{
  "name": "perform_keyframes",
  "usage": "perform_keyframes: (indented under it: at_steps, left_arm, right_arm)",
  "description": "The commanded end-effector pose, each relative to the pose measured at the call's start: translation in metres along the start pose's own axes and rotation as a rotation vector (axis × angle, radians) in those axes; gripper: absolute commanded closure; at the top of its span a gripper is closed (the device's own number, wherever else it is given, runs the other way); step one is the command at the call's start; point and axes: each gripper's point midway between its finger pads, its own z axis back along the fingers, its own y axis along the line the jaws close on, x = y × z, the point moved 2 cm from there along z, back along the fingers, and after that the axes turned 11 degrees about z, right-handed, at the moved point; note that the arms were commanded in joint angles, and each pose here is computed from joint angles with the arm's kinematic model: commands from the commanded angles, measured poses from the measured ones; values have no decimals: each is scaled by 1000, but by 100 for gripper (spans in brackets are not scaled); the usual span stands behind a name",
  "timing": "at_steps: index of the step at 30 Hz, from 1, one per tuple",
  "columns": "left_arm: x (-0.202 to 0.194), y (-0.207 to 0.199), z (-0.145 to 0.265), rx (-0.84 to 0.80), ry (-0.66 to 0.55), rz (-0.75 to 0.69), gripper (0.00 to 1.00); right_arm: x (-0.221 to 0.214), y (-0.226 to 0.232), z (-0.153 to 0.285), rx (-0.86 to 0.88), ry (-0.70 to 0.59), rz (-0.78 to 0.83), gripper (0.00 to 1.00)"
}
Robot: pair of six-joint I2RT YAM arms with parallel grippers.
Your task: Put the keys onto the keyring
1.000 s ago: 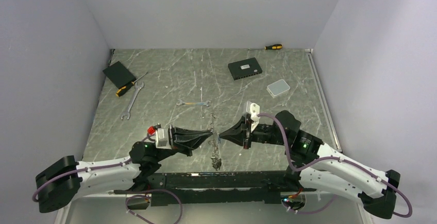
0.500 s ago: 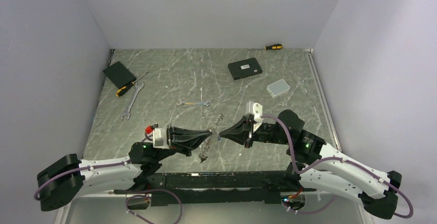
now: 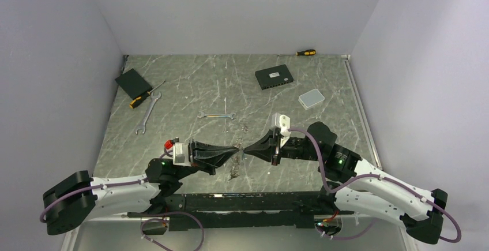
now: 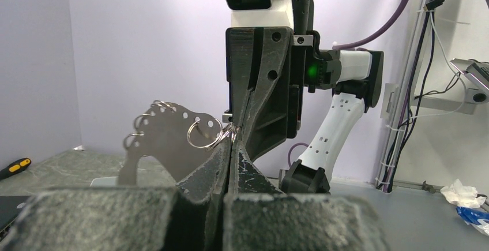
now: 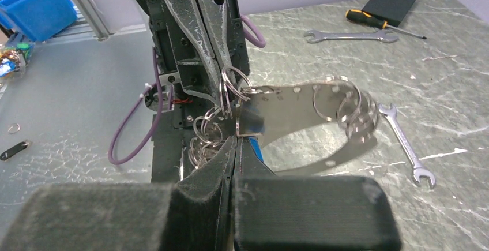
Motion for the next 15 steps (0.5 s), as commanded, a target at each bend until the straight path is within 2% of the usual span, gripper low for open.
perform_keyframes:
  at_steps: [1, 15]
  left_arm:
    - [34, -16, -13, -74, -122, -19, 100]
    - [32, -13, -15, -59, -119, -19, 100]
  right_arm:
    - [35, 1, 1, 17, -100, 53, 100]
    - [39, 3, -1, 32, -110, 60, 100]
